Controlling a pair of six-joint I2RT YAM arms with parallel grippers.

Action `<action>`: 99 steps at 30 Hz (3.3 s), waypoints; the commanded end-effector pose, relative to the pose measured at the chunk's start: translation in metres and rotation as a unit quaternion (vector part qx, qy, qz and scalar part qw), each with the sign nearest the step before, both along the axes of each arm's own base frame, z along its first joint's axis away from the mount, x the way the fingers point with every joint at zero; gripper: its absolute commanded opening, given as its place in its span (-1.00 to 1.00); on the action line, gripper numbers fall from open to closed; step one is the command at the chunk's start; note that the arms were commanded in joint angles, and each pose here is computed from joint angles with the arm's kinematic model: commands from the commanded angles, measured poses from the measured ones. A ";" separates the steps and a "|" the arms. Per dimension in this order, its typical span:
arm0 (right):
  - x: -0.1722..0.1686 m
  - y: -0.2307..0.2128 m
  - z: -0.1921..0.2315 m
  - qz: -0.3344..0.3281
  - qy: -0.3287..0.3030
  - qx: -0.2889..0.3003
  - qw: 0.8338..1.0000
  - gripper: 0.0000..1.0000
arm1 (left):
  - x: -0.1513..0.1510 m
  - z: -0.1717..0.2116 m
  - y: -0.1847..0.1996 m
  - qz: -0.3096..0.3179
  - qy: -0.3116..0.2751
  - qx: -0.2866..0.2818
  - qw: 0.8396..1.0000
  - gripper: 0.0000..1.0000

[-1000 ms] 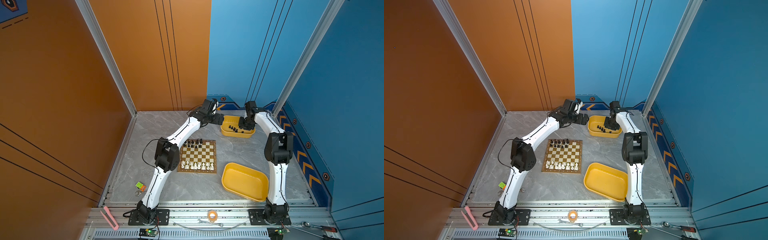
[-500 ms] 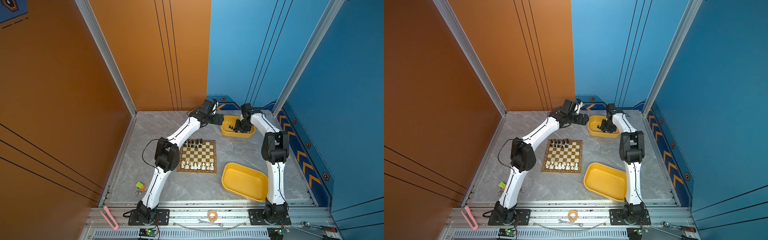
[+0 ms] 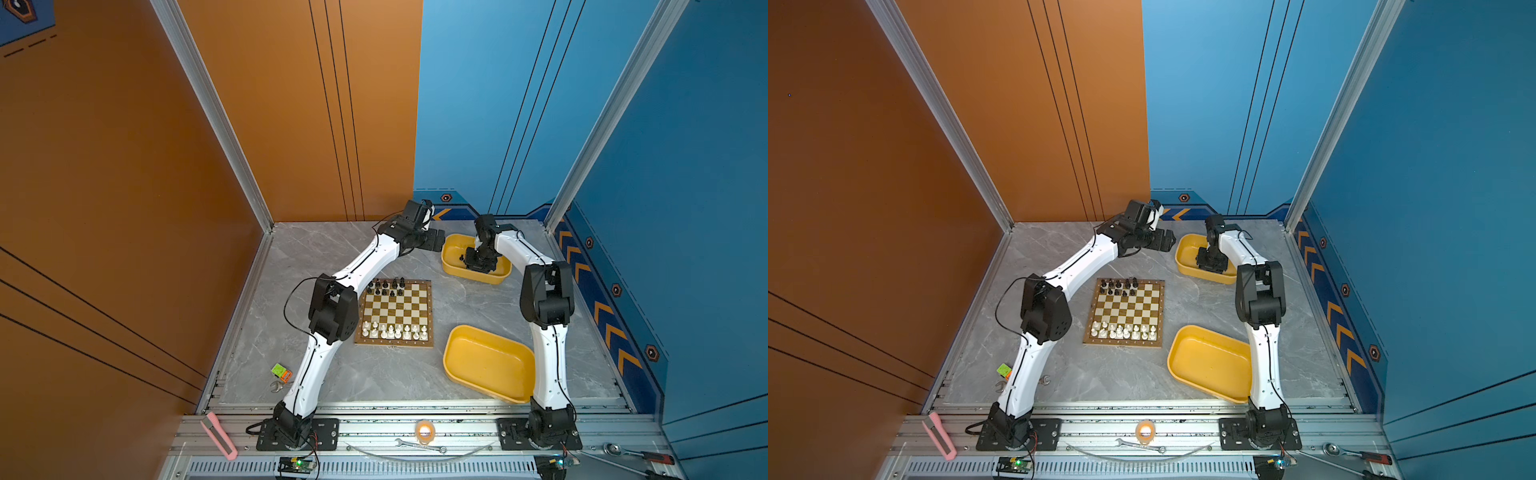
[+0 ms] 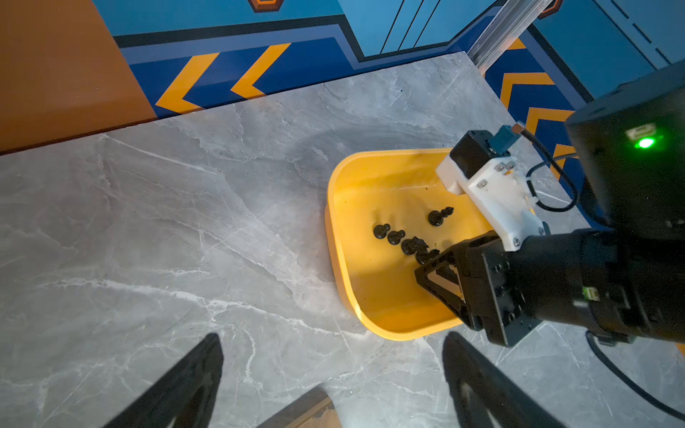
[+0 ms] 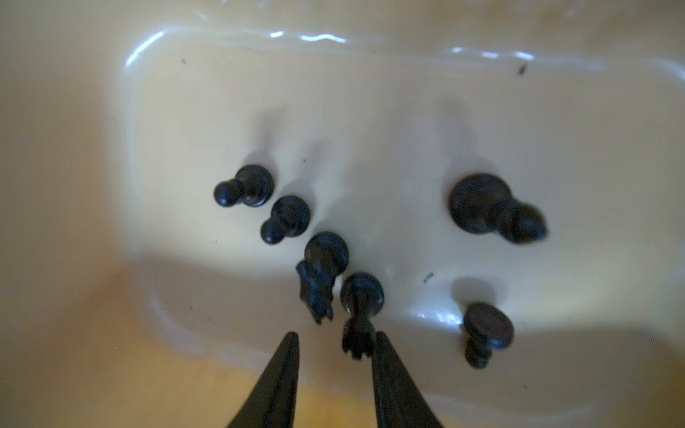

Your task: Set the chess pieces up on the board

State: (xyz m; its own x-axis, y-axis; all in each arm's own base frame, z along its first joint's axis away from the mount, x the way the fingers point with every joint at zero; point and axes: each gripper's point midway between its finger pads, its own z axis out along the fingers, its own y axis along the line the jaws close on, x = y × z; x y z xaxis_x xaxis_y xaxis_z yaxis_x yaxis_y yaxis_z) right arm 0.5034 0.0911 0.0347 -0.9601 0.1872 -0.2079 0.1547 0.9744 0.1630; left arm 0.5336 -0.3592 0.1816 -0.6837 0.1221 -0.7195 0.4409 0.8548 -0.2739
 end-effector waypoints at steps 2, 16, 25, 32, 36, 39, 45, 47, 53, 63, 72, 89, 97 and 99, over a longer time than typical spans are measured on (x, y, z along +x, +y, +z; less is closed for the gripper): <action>-0.021 0.008 0.010 0.021 0.016 -0.002 1.000 -0.29 | -0.004 0.002 0.004 -0.008 0.005 -0.002 1.000 0.87; -0.083 0.037 0.013 0.062 0.048 -0.010 0.997 -0.30 | -0.010 0.000 0.005 -0.012 0.010 -0.001 1.000 0.85; -0.108 0.048 0.029 0.067 0.045 -0.004 0.997 -0.29 | -0.019 -0.003 0.004 -0.017 0.014 0.003 1.000 0.85; -0.120 0.051 0.038 0.072 0.038 -0.006 0.997 -0.29 | -0.027 -0.005 0.005 -0.018 0.014 0.004 1.000 0.84; -0.110 0.046 0.058 0.065 0.015 -0.008 0.998 -0.29 | -0.029 -0.003 0.005 -0.017 0.011 0.003 1.000 0.84; -0.097 0.040 0.083 0.058 -0.015 -0.011 0.998 -0.28 | -0.030 0.000 0.006 -0.017 0.008 0.004 1.000 0.84; -0.064 0.015 0.119 0.030 -0.070 -0.034 0.997 -0.27 | -0.029 0.014 0.008 -0.016 -0.012 0.010 1.000 0.85; -0.056 0.005 0.116 0.017 -0.070 -0.043 0.996 -0.27 | -0.030 0.019 0.010 -0.017 -0.020 0.013 1.000 0.85; -0.041 -0.015 0.099 -0.007 -0.059 -0.068 0.996 -0.29 | -0.028 0.027 0.022 -0.008 -0.033 0.024 0.999 0.85; -0.035 -0.016 0.060 -0.011 -0.017 -0.059 0.998 -0.40 | -0.014 0.027 0.044 0.019 -0.030 0.021 0.999 0.85; -0.034 -0.015 0.039 -0.010 0.005 -0.061 0.998 -0.52 | -0.008 0.022 0.049 0.024 -0.024 0.017 0.999 0.85; -0.033 -0.014 0.018 -0.009 0.023 -0.061 0.998 -0.56 | -0.007 0.020 0.055 0.028 -0.018 0.018 0.999 0.85; -0.031 -0.013 0.014 -0.008 0.026 -0.060 0.998 -0.58 | -0.007 0.021 0.057 0.029 -0.019 0.018 0.999 0.84; -0.031 -0.012 0.013 -0.008 0.027 -0.059 0.998 -0.61 | -0.008 0.022 0.056 0.028 -0.020 0.018 0.999 0.84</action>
State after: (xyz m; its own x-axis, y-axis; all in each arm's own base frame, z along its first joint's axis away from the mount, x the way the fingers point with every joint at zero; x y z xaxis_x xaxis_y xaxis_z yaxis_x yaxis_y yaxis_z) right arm 0.4740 0.0771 0.0525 -0.9644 0.1677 -0.2046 0.1649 0.9858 0.0307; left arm 0.5269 -0.3091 0.1957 -0.6691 0.1156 -0.7341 0.4049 0.8850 -0.2297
